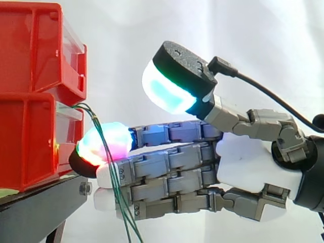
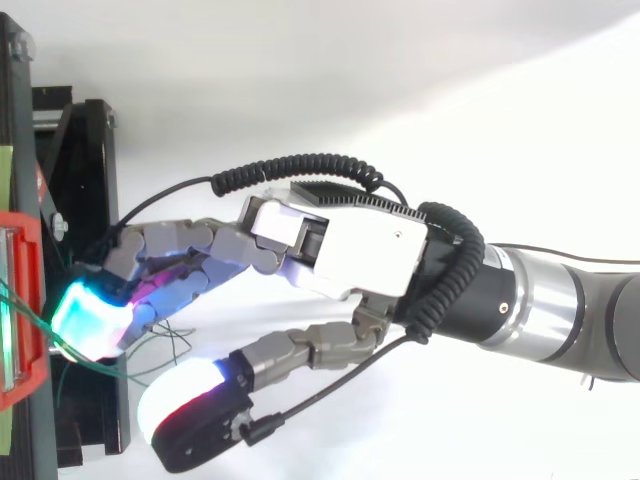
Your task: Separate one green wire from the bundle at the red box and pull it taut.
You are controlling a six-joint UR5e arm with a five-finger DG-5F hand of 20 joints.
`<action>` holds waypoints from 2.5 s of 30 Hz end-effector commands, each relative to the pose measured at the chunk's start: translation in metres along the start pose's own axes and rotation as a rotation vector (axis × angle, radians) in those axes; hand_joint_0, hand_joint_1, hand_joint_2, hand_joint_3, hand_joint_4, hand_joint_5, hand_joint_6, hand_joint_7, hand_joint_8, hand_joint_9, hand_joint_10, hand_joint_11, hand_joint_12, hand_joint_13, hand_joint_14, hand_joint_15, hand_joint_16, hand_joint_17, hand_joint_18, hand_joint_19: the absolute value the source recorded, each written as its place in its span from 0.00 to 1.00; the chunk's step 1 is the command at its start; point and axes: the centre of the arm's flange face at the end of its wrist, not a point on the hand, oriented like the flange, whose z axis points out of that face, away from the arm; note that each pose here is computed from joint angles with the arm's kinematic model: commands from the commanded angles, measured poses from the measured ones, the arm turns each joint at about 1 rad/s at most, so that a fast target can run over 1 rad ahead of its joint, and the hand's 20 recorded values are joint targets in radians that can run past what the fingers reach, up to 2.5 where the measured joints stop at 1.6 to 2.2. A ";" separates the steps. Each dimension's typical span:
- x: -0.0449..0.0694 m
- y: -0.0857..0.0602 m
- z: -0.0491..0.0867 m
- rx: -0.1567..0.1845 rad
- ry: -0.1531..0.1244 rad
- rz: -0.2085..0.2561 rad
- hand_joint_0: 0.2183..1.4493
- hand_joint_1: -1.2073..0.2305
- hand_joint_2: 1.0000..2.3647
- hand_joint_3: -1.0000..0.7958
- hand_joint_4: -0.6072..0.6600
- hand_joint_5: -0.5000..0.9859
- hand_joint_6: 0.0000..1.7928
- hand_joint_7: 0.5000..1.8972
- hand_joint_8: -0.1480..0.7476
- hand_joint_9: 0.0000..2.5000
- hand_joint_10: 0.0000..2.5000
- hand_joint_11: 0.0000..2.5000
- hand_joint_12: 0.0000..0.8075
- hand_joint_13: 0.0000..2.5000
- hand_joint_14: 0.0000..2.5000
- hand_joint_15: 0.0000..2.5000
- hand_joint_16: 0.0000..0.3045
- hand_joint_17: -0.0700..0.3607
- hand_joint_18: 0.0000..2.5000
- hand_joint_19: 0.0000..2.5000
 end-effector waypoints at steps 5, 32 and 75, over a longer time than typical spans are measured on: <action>0.004 0.003 0.001 -0.009 0.009 0.003 0.30 0.45 0.00 0.28 0.80 0.28 0.28 0.40 0.56 0.34 0.00 0.09 0.51 0.28 0.00 0.07 0.15 0.40 0.22 0.12; -0.002 -0.048 -0.006 0.038 -0.048 0.059 0.30 0.46 0.00 0.28 0.77 0.25 0.28 0.33 0.56 0.34 0.00 0.09 0.51 0.28 0.00 0.07 0.15 0.40 0.22 0.12; 0.021 -0.030 0.010 0.087 0.001 0.115 0.32 0.43 0.00 0.30 0.68 0.27 0.28 0.67 0.56 0.34 0.00 0.10 0.51 0.29 0.00 0.07 0.15 0.40 0.23 0.12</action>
